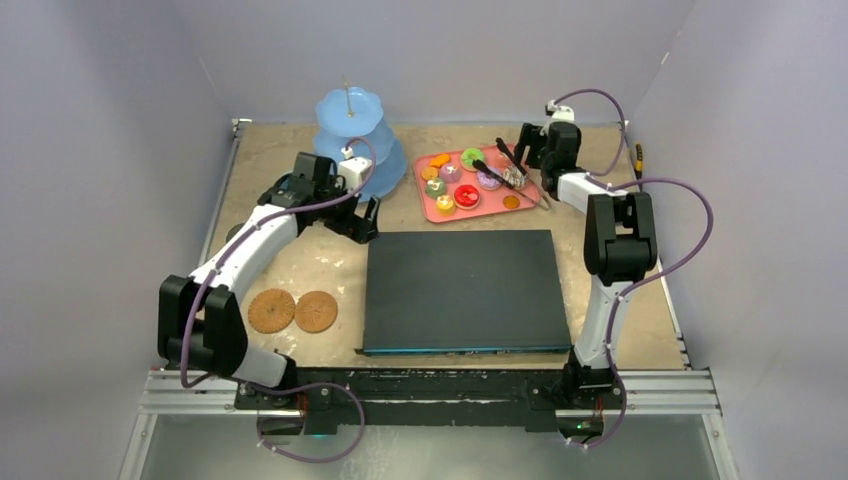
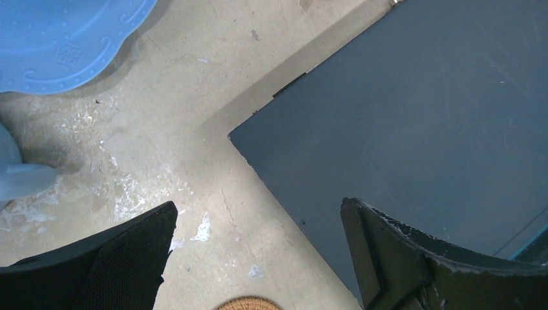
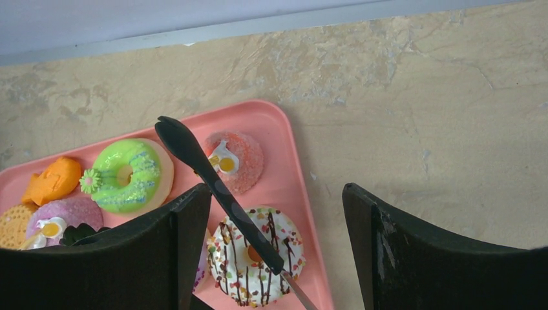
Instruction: Serve the afternoon tea
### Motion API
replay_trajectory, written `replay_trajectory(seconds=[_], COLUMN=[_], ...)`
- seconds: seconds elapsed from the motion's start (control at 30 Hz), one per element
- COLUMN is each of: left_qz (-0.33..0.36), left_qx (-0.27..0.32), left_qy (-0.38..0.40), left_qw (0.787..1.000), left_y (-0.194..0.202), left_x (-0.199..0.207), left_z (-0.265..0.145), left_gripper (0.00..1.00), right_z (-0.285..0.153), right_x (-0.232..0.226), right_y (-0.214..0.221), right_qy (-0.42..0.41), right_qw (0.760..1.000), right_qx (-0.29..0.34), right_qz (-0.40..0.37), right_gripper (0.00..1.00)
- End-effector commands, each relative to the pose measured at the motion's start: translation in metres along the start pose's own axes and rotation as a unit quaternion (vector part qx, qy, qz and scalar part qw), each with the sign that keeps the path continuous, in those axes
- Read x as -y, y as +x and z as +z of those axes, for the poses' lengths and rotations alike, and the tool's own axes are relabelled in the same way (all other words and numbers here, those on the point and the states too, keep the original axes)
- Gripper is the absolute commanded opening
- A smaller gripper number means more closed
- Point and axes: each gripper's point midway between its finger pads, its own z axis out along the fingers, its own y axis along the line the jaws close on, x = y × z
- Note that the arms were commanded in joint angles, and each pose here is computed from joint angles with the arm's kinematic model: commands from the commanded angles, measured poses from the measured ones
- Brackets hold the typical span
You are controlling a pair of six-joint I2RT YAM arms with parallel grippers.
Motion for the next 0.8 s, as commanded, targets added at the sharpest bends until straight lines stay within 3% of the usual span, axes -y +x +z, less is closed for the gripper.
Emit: replay_trajectory(seconds=[0.0,0.27,0.53,0.77], left_qz=[0.021,0.089,0.106,0.107], left_qx=[0.005,0.026,0.052,0.069], left_qy=[-0.030,-0.031,-0.044,-0.057], left_qw=[0.999,0.995,0.992,0.990], left_y=[-0.018,-0.057,-0.085,-0.096], left_x=[-0.003,0.017,0.016,0.016], left_z=[0.013,0.042,0.054,0.042], left_gripper=[0.99,0.99,0.99,0.96], right_z=[0.000,0.002,0.009,0.018], right_x=[-0.017,-0.031,-0.032,-0.037], right_y=[-0.029,-0.007,0.005,0.014], right_qy=[-0.032,-0.075,-0.062,-0.073], right_qw=[0.999,0.997,0.997,0.996], right_qx=[0.035,0.012,-0.006,-0.037], right_qz=[-0.007,-0.024,-0.033,-0.019], right_gripper=[0.77,0.71,0.67,0.54])
